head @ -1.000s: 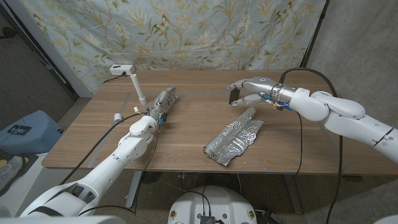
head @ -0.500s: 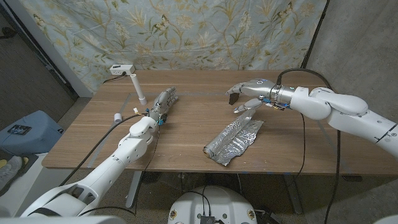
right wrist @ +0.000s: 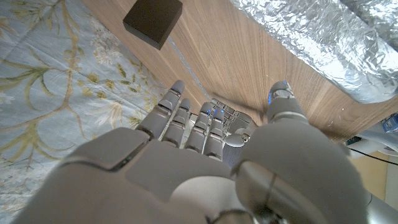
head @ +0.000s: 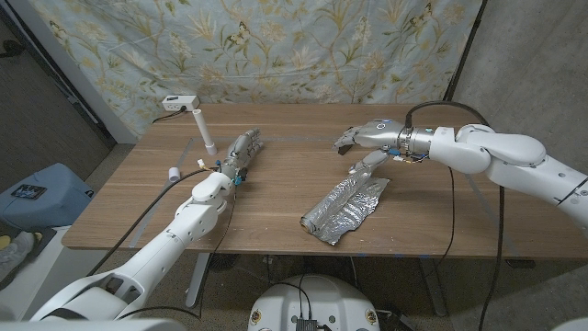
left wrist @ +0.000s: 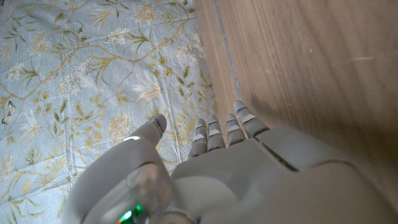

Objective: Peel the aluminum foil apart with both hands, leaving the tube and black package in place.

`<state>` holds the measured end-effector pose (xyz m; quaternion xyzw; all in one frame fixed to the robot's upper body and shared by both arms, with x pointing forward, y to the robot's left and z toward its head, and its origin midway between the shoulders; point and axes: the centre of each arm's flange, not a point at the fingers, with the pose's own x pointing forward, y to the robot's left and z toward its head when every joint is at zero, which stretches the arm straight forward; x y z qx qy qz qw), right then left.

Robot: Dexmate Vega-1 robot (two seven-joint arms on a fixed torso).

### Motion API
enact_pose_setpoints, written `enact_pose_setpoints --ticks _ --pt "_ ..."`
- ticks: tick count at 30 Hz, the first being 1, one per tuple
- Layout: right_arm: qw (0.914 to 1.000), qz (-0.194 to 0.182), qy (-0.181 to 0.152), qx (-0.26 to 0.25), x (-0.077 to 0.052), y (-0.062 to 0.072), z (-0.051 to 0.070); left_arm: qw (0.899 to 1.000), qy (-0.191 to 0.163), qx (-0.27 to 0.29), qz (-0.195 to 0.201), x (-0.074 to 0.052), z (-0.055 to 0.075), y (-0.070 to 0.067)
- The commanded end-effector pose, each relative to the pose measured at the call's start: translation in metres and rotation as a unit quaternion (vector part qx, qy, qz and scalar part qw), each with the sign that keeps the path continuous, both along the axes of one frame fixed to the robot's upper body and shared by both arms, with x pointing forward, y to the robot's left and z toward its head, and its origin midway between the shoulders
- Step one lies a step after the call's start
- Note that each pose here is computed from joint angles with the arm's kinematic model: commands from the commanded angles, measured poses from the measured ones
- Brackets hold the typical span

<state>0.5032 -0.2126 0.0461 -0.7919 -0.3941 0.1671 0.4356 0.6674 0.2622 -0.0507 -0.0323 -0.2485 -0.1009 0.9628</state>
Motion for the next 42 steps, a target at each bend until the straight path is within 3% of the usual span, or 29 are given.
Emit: enact_pose_setpoints --ticks 1,10,31,42 --pt "0.9992 -0.004 0.001 -0.04 0.006 0.005 -0.004 1.0 0.003 0.004 -0.003 -0.001 0.0 -0.003" --pt "0.9982 -0.004 0.002 -0.059 0.013 0.01 -0.003 1.0 0.001 0.004 -0.001 0.0 0.004 -0.004" --pt "0.9941 -0.019 0.004 -0.107 0.021 0.017 0.002 1.0 0.005 0.013 -0.004 0.019 0.022 -0.01" --pt "0.9919 -0.03 0.014 -0.122 0.018 0.015 -0.007 1.0 0.004 0.008 -0.007 0.024 0.025 -0.014"
